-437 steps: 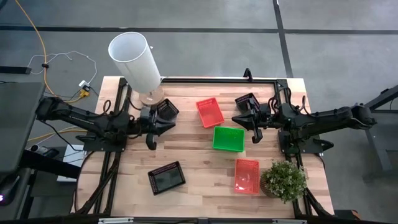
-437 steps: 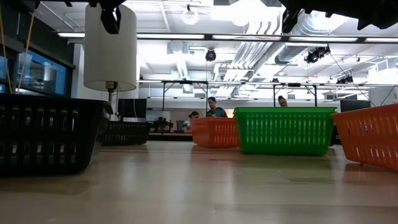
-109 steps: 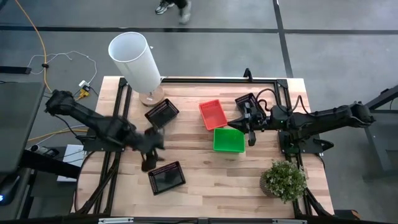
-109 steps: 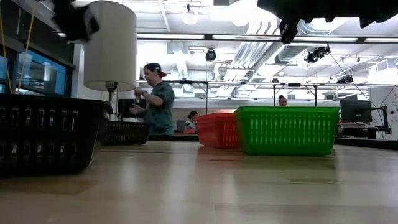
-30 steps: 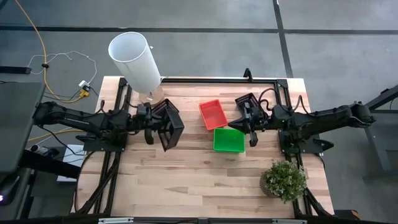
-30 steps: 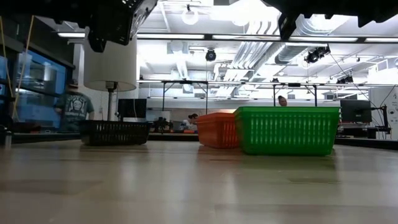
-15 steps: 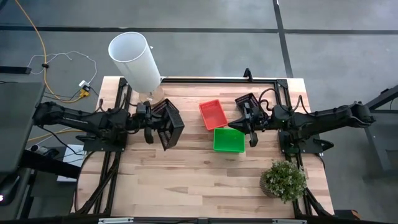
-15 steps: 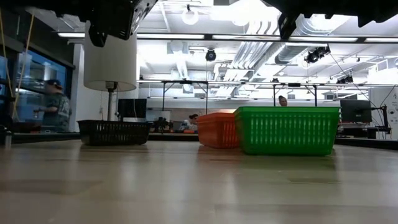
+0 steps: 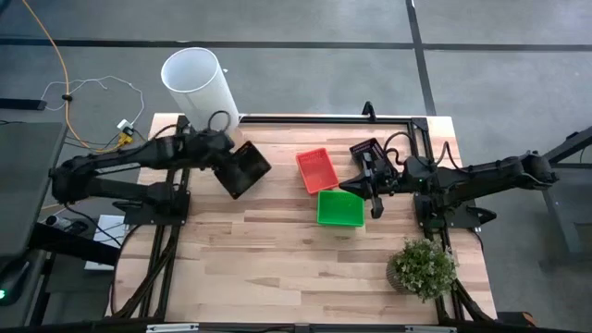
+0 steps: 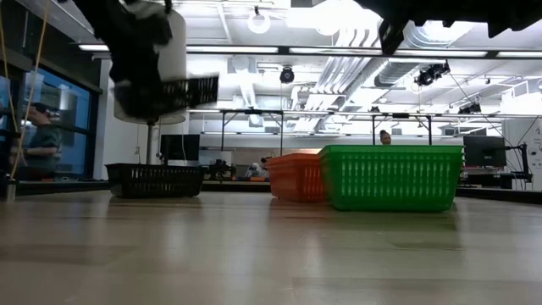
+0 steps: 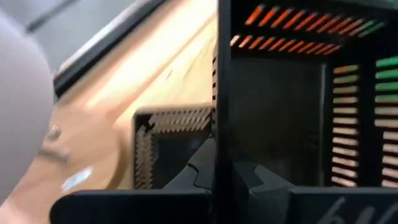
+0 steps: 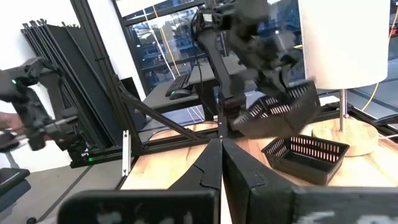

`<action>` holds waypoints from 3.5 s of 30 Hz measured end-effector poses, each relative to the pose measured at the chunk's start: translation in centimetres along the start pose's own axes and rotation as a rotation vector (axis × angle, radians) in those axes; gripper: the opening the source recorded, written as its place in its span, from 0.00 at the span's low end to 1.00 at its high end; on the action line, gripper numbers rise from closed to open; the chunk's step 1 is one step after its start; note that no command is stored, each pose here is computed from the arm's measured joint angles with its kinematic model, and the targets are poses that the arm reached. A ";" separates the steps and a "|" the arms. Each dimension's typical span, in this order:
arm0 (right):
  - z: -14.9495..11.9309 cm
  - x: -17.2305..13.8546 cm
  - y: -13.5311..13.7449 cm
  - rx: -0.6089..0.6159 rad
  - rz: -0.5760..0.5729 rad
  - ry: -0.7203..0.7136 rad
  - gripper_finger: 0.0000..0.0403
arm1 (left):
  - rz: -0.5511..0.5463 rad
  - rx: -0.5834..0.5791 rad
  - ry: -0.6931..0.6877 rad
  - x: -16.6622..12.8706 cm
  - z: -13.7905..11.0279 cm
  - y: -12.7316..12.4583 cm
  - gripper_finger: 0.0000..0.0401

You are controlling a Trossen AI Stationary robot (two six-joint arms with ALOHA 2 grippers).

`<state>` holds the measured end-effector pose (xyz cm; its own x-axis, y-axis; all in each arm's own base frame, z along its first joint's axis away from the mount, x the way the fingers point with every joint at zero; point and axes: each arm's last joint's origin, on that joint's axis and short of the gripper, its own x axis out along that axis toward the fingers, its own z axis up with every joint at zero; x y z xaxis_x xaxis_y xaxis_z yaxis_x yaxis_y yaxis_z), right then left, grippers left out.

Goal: Stack baskets by color
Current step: Stack the bottom black bin on top of the top left black bin, then stack the right black bin on top of the top left black bin

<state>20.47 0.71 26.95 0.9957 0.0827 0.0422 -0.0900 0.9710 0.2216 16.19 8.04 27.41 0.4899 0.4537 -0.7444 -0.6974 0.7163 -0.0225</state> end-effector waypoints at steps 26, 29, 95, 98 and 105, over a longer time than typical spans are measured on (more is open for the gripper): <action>-0.2 0.0 -0.1 -0.002 -0.006 0.025 0.00 | 0.209 0.089 0.307 6.7 -0.5 1.7 0.00; -0.2 0.0 -0.1 -0.001 -0.006 0.025 0.00 | 0.220 0.088 0.320 6.9 -1.0 1.7 0.00; -0.7 0.0 -0.2 0.004 -0.017 0.074 0.00 | -0.073 -0.176 0.212 4.2 -0.6 -3.3 0.36; -0.7 0.0 -0.2 0.004 -0.017 0.074 0.00 | -0.099 -0.191 0.161 2.9 -0.5 -3.2 0.34; -0.6 0.0 -0.1 0.005 -0.016 0.067 0.00 | -0.113 -0.156 -0.058 -0.8 -0.6 -4.3 0.19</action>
<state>20.47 0.70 26.28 0.9962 0.0823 -0.0267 -0.0741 0.9711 0.2269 18.49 4.26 27.72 0.5958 0.4076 -0.6920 -0.7067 0.6754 -0.2107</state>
